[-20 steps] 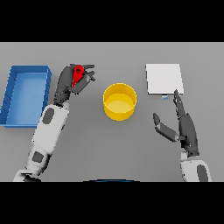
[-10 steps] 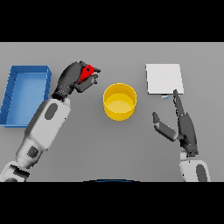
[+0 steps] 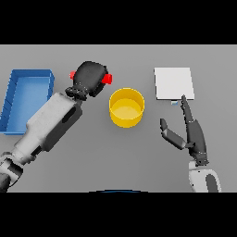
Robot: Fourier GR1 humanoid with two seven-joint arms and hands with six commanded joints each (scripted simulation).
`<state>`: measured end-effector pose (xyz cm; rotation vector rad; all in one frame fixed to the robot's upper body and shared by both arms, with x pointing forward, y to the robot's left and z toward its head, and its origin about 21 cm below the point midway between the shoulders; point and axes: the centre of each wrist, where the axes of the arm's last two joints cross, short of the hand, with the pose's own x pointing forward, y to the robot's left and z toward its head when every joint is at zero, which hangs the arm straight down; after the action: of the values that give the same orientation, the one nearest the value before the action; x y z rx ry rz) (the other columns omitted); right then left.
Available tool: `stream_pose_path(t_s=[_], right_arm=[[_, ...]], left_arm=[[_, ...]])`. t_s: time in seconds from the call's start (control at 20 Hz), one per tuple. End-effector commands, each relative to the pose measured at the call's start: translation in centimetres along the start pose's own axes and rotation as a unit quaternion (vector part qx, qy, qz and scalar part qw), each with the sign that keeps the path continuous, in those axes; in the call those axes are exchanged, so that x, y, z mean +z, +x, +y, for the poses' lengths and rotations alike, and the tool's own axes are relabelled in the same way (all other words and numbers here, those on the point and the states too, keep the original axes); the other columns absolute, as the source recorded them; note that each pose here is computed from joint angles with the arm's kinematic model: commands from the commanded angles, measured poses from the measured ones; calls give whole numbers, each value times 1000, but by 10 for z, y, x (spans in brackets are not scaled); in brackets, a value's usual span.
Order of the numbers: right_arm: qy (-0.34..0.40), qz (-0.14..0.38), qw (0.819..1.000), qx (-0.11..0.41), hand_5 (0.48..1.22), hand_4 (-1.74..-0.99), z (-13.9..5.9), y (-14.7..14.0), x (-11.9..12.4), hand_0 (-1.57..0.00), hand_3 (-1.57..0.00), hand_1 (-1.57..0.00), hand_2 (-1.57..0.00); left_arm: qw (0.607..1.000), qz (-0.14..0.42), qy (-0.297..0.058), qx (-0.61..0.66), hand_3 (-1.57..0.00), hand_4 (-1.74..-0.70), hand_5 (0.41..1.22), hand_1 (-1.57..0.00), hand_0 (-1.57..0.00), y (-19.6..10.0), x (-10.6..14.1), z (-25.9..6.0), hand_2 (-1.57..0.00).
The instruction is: Pick up the red beaker and tilt it to pour out 1 green nut into yellow bowl. Pick up the yellow bowl and place it on the metallic measuring scale.
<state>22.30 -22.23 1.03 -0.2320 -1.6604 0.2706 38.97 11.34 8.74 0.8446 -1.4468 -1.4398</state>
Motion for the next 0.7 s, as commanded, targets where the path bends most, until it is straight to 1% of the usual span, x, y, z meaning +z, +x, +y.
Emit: stream_pose_path(t_s=[0.0, 0.05, 0.1, 0.2, 0.3, 0.35, 0.4, 0.45, 0.55, 0.6, 0.65], right_arm=[[-3, -9, 1000, -1, 705, -1282, -3, 0, 2, 1, 1, 1, 1], [-1, -9, 1000, -7, 705, -1284, 0, 0, 3, 1, 1, 1, 1], [1, -4, 1000, -10, 702, -1283, 0, -1, 3, 1, 1, 1, 1], [-6, -9, 1000, -22, 690, -1287, 1, -2, 3, 1, 1, 1, 1], [-9, -9, 1000, -26, 678, -1292, 1, -6, 5, 1, 1, 1, 1], [-14, -12, 999, -30, 672, -1294, 1, -5, 6, 1, 1, 1, 1], [-13, -2, 999, -39, 664, -1295, 2, -6, 4, 1, 1, 1, 1], [-13, -3, 999, -42, 657, -1294, 0, -6, 4, 1, 1, 1, 1], [-15, -11, 999, -48, 648, -1291, 1, -4, 5, 1, 1, 1, 1], [-16, -5, 999, -48, 644, -1290, 0, -5, 3, 1, 1, 1, 1], [-14, -13, 998, -52, 640, -1291, 4, -4, 5, 1, 1, 1, 1]], left_arm=[[1000, -6, -8, -23, -1571, -1691, 1196, -1571, -1571, -2, 0, 0, -1571], [998, -12, -14, -52, -1571, -1649, 1201, -1571, -1571, -2, -3, 5, -1571], [997, -24, -20, -76, -1571, -1666, 1205, -1571, -1571, 0, -5, 8, -1571], [990, -38, -43, -131, -1391, -1687, 1211, -1571, -1571, 13, -11, 13, -1571], [979, -62, -65, -181, -1277, -1701, 1215, -1571, -1571, 20, -14, 12, -1571], [973, -76, -72, -206, -1336, -1707, 1216, -1571, -1571, 23, -15, 12, -1571], [967, -88, -78, -225, -1383, -1713, 1217, -1571, -1571, 28, -19, 15, -1571], [959, -100, -87, -250, -1420, -1718, 1218, -1571, -1571, 30, -20, 14, -1571], [945, -111, -99, -292, -1475, -1726, 1219, -1571, -1571, 35, -23, 15, -1571], [935, -117, -109, -316, -1494, -1729, 1219, -1571, -1571, 42, -25, 12, -1571], [924, -123, -117, -342, -1509, -1732, 1220, -1571, -1571, 44, -26, 10, -1571]])
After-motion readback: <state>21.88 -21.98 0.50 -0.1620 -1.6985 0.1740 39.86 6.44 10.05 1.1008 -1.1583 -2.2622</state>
